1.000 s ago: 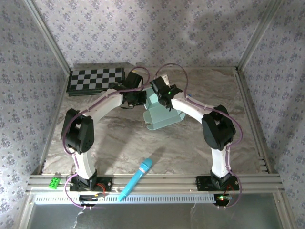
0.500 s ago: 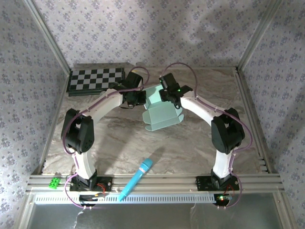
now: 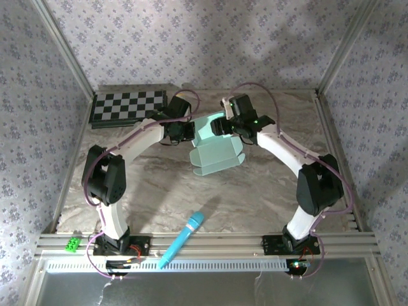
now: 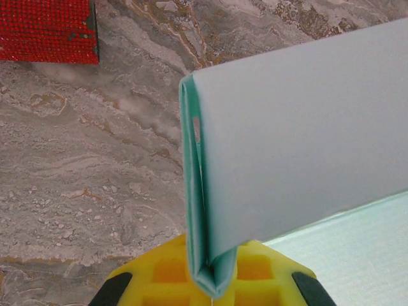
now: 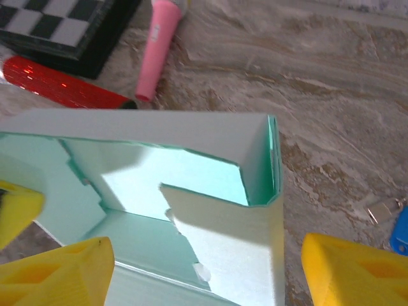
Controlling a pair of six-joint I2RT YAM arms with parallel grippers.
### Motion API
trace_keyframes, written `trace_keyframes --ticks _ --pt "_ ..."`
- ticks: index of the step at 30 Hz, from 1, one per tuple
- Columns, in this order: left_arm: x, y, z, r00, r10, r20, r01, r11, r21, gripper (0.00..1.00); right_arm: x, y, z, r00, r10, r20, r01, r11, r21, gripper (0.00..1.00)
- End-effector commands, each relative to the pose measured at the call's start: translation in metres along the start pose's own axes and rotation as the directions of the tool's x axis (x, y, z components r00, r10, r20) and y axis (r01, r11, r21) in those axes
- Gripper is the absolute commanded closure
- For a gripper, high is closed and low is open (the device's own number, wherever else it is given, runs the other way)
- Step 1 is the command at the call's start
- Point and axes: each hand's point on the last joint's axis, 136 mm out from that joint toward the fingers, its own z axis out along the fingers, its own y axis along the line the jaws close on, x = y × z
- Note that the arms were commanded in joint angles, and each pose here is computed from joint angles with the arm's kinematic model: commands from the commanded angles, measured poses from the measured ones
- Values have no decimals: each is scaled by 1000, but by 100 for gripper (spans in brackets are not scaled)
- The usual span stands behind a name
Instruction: Fold the paper box
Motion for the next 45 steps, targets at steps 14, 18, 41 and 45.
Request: trace_keyframes --ticks 14,18,41,45 --pt "-9 -5 -10 1000 6 22 -6 1000 11 100 9 -20 5 998 -45 -38 41 994 -100 38" --pt "-10 -5 -11 1000 6 24 -6 1000 12 100 14 -21 15 996 -58 -63 51 993 -109 48" --pt "-6 -13 -12 999 42 -1 -42 998 50 100 10 -42 43 992 -102 -80 100 995 -25 54" --pt "-5 -13 -12 999 47 -8 -47 997 57 100 9 -43 46 992 -102 -80 101 995 -24 53"
